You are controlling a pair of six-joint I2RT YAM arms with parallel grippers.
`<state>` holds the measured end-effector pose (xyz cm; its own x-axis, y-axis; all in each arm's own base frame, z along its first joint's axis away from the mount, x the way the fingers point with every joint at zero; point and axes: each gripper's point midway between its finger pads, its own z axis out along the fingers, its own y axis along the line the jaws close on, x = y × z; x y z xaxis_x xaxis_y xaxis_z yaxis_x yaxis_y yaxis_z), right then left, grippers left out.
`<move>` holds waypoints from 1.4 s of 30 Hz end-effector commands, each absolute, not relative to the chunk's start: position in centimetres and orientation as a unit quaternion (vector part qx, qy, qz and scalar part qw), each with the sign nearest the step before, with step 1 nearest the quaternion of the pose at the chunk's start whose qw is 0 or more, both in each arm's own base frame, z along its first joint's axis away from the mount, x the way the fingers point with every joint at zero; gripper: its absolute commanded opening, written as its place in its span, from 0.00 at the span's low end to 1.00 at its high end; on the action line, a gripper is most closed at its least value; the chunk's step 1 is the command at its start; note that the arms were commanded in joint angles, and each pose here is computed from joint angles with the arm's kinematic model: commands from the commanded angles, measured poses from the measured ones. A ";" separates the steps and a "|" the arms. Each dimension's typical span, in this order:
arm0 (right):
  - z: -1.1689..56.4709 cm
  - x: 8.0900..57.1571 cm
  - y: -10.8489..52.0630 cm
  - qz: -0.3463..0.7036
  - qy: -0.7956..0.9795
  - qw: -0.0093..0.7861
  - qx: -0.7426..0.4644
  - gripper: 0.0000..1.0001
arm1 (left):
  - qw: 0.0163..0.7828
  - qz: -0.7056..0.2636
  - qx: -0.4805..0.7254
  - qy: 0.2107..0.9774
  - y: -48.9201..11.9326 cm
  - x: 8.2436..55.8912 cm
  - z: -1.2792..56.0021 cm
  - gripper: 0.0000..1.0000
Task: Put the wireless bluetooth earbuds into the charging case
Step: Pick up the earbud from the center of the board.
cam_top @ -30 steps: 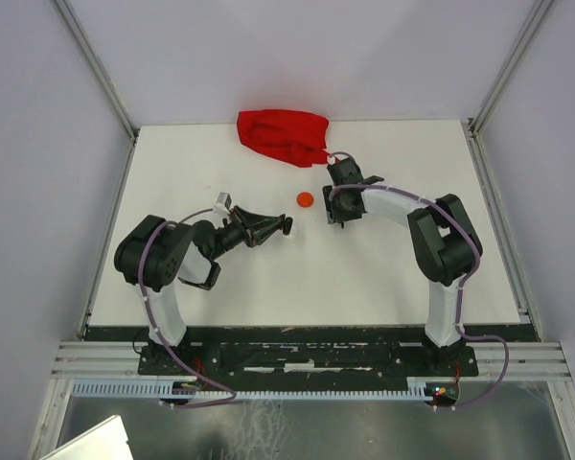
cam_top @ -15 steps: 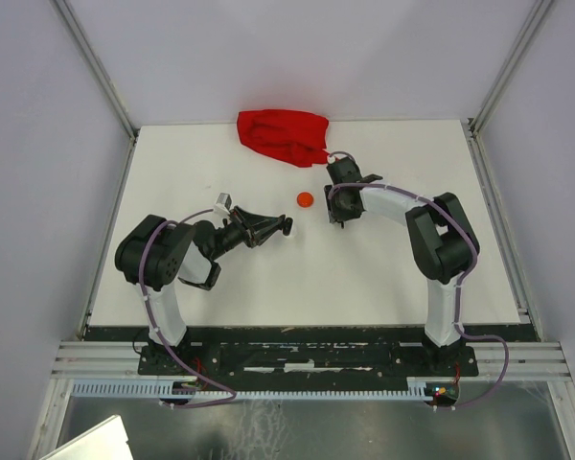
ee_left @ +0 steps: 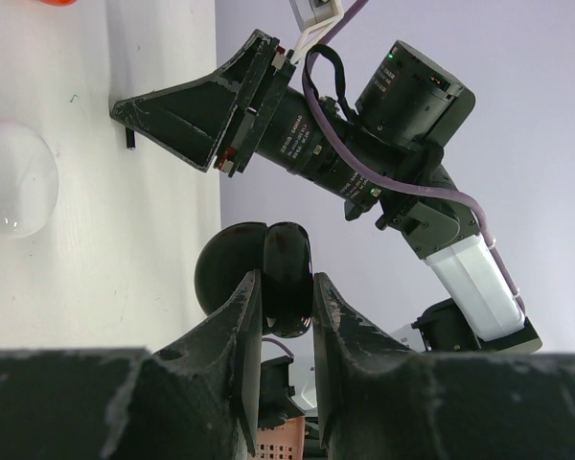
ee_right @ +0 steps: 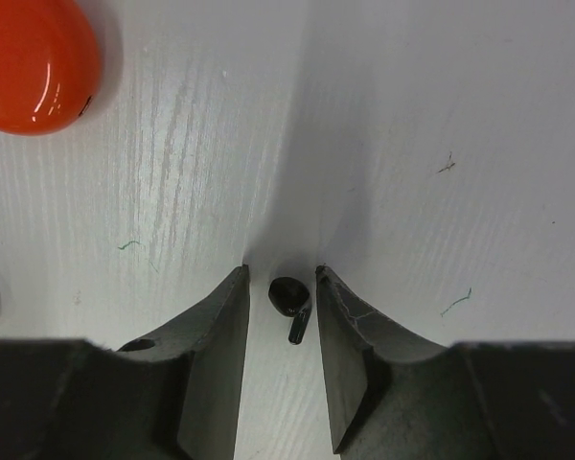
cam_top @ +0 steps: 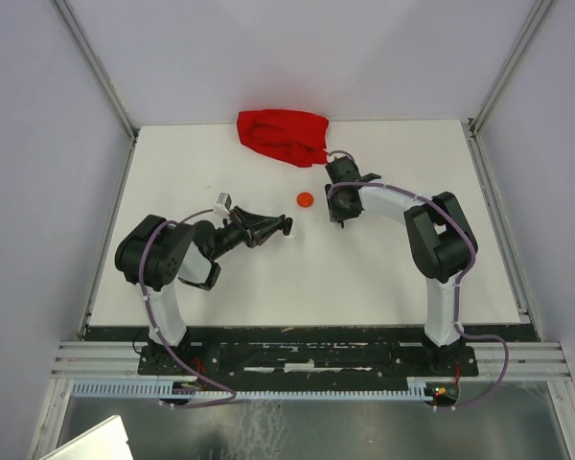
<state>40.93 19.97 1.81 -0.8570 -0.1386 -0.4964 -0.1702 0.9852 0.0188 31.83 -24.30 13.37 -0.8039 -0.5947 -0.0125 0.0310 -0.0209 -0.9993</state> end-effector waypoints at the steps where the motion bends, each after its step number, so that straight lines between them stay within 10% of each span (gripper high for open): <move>1: 1.9 40.9 19.7 0.022 0.965 0.250 -0.073 0.42 | 0.262 -0.724 -0.169 0.616 -24.1 31.3 17.1 0.03; 25: 1.9 40.1 18.8 0.015 0.967 0.243 -0.073 0.24 | 0.262 -0.722 -0.173 0.616 -24.0 31.3 16.9 0.03; 34: 2.2 40.0 18.8 0.017 0.967 0.243 -0.074 0.46 | 0.262 -0.722 -0.173 0.617 -24.0 31.2 16.9 0.03; 42: 2.1 39.7 18.7 0.016 0.968 0.240 -0.076 0.38 | 0.261 -0.723 -0.173 0.616 -24.0 31.2 16.9 0.03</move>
<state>40.58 19.39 1.74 -0.8639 -0.1379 -0.4843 -0.1627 0.9866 0.0094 31.84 -24.30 13.23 -0.8037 -0.5950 -0.0099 0.0271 -0.0200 -0.9994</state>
